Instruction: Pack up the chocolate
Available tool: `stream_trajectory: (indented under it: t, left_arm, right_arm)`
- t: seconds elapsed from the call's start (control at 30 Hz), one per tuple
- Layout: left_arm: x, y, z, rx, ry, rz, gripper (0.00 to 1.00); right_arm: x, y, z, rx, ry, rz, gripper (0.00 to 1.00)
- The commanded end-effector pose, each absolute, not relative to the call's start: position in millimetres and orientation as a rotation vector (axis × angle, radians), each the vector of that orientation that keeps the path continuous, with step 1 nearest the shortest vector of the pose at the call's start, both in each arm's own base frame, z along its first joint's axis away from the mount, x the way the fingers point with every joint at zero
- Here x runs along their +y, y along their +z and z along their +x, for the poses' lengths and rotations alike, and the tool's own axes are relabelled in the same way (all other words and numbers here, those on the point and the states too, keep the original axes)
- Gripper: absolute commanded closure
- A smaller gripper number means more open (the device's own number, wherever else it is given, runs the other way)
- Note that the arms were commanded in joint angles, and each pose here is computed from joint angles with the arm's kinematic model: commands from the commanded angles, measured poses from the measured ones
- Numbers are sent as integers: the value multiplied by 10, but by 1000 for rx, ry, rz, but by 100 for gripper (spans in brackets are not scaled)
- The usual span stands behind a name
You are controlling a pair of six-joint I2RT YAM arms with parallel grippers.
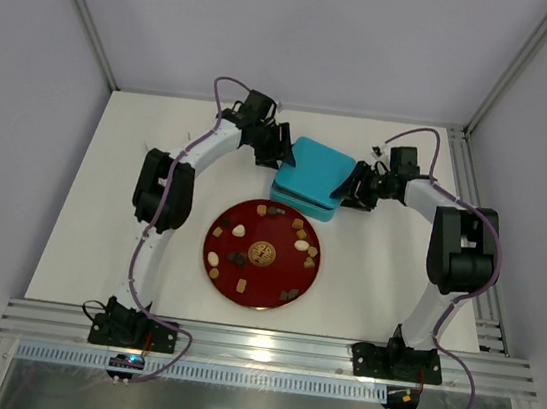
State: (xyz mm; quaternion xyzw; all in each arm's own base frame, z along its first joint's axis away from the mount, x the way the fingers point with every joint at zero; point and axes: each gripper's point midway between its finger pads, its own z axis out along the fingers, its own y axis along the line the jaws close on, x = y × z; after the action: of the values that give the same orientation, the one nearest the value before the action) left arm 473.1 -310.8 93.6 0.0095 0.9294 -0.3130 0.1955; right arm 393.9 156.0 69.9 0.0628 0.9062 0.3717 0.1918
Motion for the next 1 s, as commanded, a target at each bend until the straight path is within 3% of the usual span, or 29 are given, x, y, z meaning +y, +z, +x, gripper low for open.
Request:
stream_trajectory:
  t: [0.0,0.23,0.97]
  left_arm:
    - [-3120,1008,4647,2609,-868,78,43]
    - [-3107,985,4647,2625,-846,84,43]
    - [-3021,893,4619,2679,-776,110,43]
  right_arm:
    - [1491,809,3941,2531,953,157,47]
    - [1448,960,4066,2475,905,174,35]
    - [1250,1272,4571,2344,763,335,24]
